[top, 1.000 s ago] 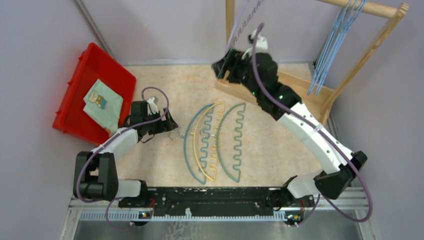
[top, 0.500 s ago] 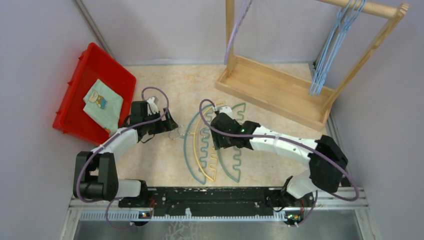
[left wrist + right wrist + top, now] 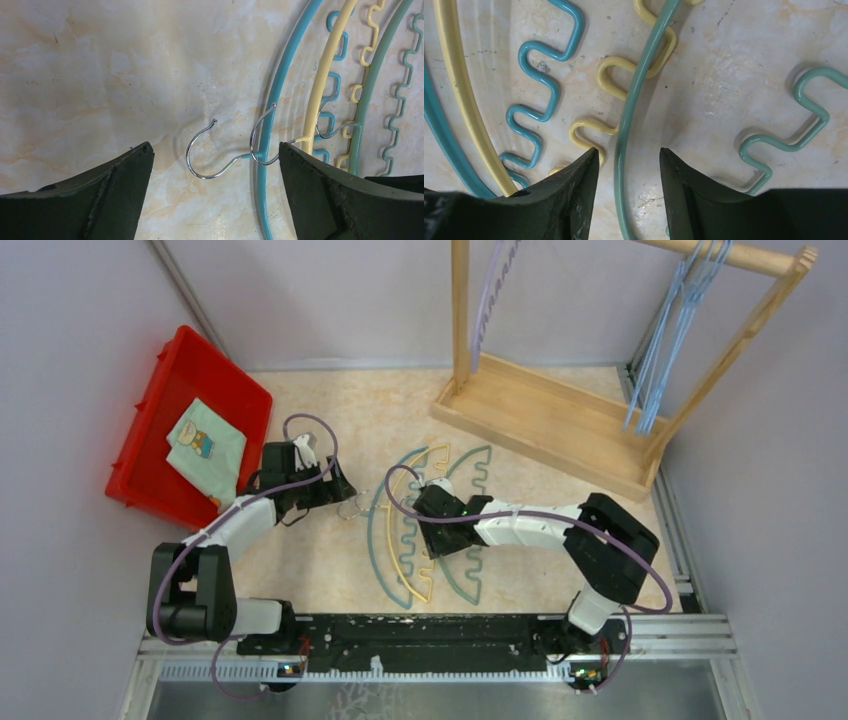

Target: Organize the hangers

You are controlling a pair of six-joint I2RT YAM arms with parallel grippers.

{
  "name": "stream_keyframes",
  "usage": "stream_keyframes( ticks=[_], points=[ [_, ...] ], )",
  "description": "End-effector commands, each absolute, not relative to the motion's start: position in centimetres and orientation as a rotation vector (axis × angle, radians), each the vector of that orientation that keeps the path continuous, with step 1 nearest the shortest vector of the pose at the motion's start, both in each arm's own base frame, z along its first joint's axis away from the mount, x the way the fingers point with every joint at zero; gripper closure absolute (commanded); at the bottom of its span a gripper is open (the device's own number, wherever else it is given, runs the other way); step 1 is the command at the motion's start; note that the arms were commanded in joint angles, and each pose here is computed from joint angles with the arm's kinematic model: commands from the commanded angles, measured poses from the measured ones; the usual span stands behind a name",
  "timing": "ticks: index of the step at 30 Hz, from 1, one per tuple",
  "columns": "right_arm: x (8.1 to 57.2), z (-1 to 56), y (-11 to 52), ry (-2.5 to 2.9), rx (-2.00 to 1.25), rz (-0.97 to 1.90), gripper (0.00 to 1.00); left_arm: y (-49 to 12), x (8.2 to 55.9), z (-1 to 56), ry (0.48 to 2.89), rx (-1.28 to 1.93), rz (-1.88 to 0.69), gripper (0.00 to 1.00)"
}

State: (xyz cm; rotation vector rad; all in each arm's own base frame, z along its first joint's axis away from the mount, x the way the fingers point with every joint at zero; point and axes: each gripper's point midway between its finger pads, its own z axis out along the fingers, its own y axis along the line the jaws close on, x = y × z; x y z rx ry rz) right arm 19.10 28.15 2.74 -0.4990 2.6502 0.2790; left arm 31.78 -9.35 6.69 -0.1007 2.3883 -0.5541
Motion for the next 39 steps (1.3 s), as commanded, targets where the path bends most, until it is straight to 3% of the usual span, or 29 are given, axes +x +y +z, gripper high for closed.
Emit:
stream_keyframes(
  ticks=[1,8,9,12,13,20,34,39],
  points=[
    [19.3,2.8,30.1,2.608,-0.524,0.366,0.53,-9.4,31.9,6.8,2.38,-0.088,-0.563,0.0],
    [18.6,-0.4,28.5,2.671,-0.525,0.273,0.6,-9.4,31.9,6.8,2.379,-0.09,-0.563,0.01],
    [18.4,-0.8,28.2,2.678,-0.53,0.264,0.65,-9.3,31.9,6.8,2.38,-0.09,-0.56,0.0],
    [18.0,-1.4,27.9,2.694,-0.554,0.26,0.95,-9.3,31.8,6.8,2.383,-0.088,-0.557,0.0],
    [18.0,-1.3,27.9,2.695,-0.553,0.254,1.0,-9.3,31.8,6.8,2.382,-0.088,-0.556,0.0],
    [19.5,2.2,28.9,2.625,-0.571,0.256,1.0,-9.3,31.9,6.9,2.379,-0.087,-0.56,0.01],
    [21.7,22.8,29.0,2.269,-0.206,0.743,1.0,-9.5,32.0,7.2,2.367,-0.085,-0.57,0.0],
    [22.8,28.6,26.6,2.147,-0.034,0.759,1.0,-9.6,32.1,7.1,2.367,-0.086,-0.578,0.01]
  ],
)
